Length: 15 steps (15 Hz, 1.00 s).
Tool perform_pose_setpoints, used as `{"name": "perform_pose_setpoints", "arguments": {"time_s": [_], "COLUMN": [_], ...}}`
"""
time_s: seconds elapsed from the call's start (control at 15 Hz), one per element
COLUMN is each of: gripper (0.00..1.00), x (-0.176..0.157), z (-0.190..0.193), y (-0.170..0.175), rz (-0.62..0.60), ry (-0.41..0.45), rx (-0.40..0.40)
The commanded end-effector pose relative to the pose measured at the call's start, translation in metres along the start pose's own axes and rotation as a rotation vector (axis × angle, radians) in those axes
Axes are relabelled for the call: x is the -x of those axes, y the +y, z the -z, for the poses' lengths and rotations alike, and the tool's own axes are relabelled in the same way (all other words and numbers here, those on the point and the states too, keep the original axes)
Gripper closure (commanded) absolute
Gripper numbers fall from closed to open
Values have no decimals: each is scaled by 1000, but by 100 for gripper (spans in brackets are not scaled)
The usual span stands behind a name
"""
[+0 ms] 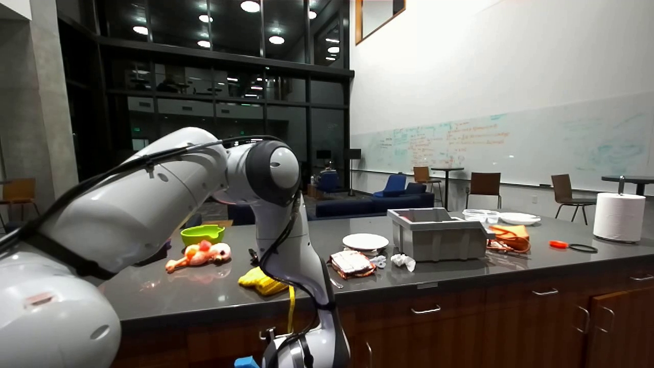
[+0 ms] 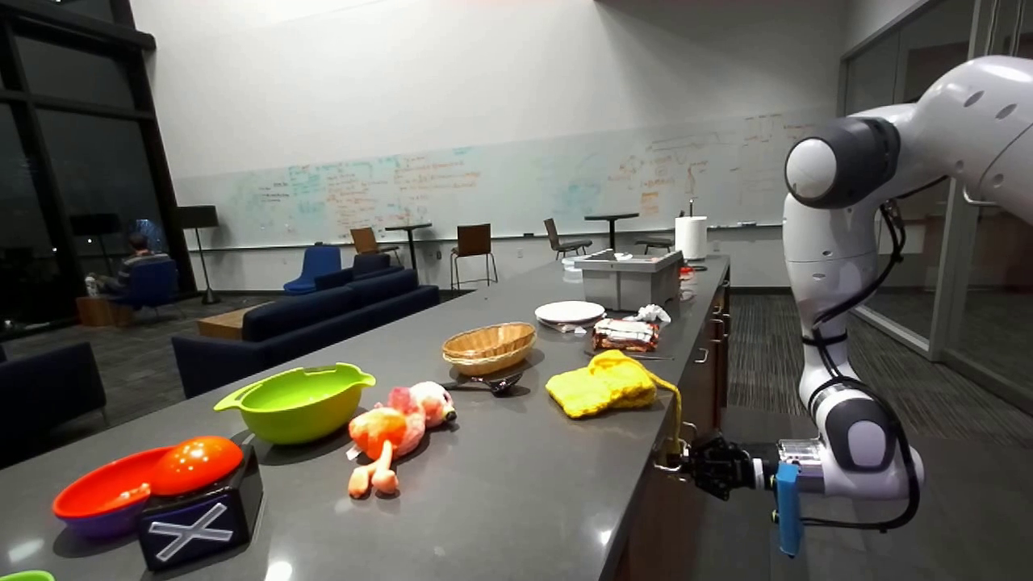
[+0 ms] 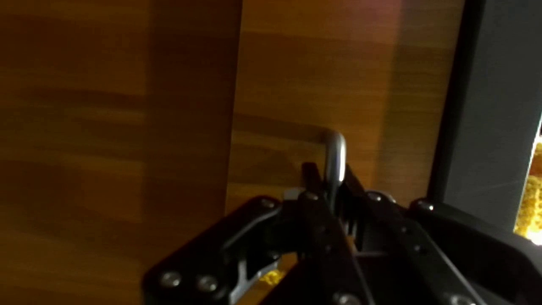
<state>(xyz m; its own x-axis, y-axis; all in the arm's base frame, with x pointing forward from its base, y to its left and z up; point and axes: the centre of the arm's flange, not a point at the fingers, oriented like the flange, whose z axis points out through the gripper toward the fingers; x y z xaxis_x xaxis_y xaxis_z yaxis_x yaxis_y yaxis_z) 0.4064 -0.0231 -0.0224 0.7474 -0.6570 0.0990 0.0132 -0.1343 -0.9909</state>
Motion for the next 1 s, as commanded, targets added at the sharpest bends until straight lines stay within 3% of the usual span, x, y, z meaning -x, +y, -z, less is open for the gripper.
{"name": "perform_pose_setpoints", "arguments": {"time_s": [0.0, 0.93], "gripper": [97, 97], "x": [0, 3], "z": [-1, 34], "y": [-8, 1], "rz": [6, -14], "ry": [17, 21], "rx": [-15, 1]}}
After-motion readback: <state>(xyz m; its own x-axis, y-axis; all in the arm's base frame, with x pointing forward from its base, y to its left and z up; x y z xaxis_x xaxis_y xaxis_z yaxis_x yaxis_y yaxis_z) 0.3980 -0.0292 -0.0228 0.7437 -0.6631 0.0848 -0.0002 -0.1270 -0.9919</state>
